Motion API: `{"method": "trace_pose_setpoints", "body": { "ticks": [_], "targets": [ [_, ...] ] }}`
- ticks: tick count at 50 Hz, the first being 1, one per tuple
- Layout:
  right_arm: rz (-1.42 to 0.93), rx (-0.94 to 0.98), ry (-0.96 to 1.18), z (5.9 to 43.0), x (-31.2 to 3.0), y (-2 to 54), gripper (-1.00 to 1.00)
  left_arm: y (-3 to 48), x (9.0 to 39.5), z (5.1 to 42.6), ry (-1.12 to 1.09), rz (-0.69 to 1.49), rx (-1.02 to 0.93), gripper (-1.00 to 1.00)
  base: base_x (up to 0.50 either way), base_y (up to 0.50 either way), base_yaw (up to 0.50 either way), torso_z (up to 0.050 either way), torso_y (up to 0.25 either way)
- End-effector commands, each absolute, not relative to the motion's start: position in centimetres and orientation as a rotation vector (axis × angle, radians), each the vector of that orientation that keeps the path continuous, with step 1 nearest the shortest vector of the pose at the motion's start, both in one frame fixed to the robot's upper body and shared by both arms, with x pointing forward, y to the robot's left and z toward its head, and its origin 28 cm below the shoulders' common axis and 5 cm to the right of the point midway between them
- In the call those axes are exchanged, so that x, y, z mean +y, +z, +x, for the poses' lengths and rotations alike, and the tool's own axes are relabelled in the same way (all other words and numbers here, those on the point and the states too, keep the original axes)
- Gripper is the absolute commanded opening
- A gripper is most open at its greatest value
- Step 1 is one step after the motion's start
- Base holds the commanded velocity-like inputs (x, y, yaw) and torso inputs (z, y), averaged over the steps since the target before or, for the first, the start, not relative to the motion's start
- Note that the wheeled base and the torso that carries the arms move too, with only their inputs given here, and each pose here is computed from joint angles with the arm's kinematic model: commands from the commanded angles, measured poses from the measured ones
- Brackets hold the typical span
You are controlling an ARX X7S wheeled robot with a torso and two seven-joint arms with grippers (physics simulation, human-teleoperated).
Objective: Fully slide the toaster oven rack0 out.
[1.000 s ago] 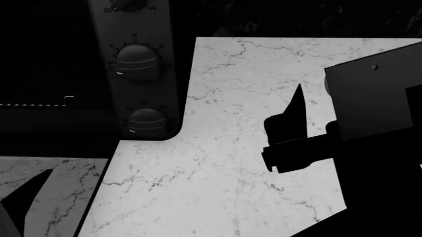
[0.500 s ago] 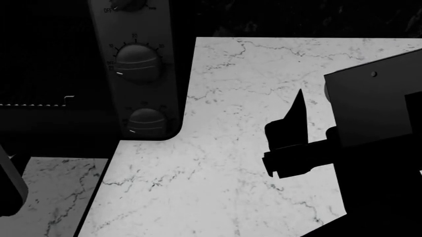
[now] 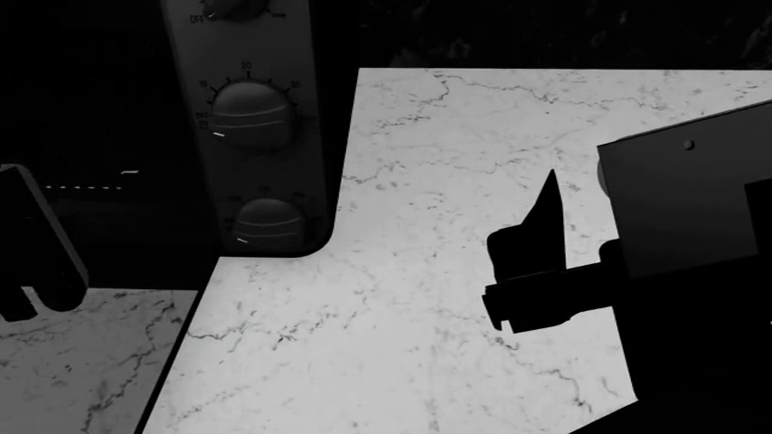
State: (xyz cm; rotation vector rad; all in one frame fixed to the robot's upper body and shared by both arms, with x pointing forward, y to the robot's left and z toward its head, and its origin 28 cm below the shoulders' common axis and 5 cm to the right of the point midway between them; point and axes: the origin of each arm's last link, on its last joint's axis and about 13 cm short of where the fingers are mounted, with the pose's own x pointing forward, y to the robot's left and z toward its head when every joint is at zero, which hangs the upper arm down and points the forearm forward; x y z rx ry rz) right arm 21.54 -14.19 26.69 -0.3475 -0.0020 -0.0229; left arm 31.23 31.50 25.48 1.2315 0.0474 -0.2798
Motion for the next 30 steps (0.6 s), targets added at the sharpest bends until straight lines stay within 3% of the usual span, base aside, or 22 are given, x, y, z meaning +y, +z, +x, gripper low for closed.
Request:
{"method": "trace_pose_setpoints", "body": {
  "ticks": [1,30],
  "targets": [
    [-0.347,-0.006,-0.026,21.4,-14.3,26.8,1.0,24.7,31.5,32.4,-0.282,1.268,0.093,-1.0,0.0,0.0,0.0,0.0,0.0],
    [-0.33,-0.027,-0.028,21.2,-14.1,26.5,1.0,25.0,32.8,23.3,-0.272,1.116,0.002,-1.0,0.0,0.0,0.0,0.0,0.0]
  ]
}}
